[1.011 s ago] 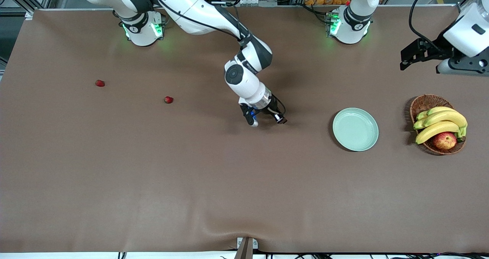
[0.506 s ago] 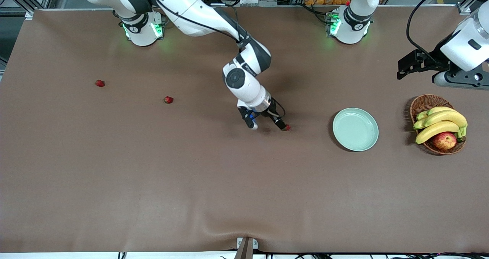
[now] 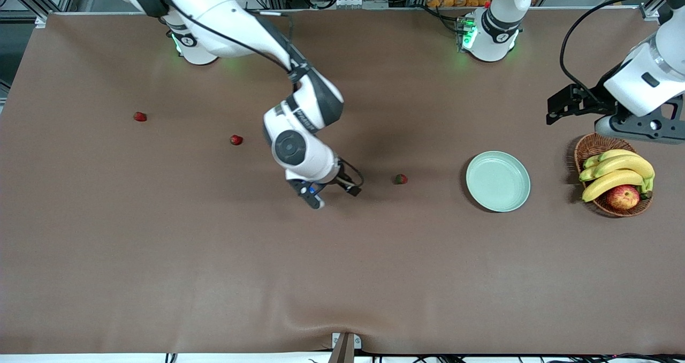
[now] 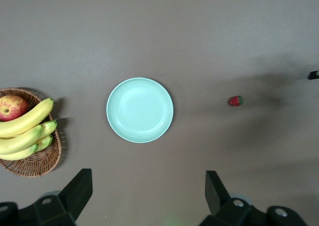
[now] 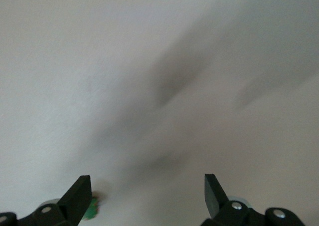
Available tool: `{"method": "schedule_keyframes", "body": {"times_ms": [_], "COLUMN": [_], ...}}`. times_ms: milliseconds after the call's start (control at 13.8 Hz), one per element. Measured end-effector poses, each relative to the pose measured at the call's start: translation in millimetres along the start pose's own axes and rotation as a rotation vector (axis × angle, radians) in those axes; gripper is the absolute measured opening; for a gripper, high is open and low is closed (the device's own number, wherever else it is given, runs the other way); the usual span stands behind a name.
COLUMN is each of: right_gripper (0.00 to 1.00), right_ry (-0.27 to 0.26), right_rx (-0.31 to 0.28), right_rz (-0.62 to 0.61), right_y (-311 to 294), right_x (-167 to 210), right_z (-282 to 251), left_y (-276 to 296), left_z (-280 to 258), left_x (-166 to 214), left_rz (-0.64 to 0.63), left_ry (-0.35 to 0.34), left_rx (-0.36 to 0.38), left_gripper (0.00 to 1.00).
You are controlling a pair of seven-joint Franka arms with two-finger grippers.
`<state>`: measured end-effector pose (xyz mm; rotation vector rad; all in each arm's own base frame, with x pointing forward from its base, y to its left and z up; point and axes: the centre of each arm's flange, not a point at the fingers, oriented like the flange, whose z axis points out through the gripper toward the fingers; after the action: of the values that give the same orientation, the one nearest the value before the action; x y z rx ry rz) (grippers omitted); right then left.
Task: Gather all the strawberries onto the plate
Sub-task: 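Reach the right gripper to another strawberry while the left gripper approaches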
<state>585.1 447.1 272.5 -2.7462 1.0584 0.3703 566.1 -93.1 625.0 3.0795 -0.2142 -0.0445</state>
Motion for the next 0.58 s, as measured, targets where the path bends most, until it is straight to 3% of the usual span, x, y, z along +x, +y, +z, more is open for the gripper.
{"method": "schedule_keyframes", "body": {"times_ms": [217, 433, 578], "right_gripper": [1.00, 1.00, 1.00], "right_ry": [0.045, 0.051, 0.102], "right_rx": [-0.073, -0.112, -0.152], "right_rz": [-0.135, -0.251, -0.309], "right_y": [34, 88, 123], "right_x": [51, 95, 110], "right_z": [-33, -57, -51], "left_y": [4, 19, 29], "left_z": [-2, 2, 12], "left_x": [1, 2, 6], "left_rz": [0.029, 0.079, 0.115], "left_ry": [0.005, -0.002, -0.019], "left_rx": [-0.001, -0.002, -0.004], "left_gripper": [1.00, 1.00, 1.00]}}
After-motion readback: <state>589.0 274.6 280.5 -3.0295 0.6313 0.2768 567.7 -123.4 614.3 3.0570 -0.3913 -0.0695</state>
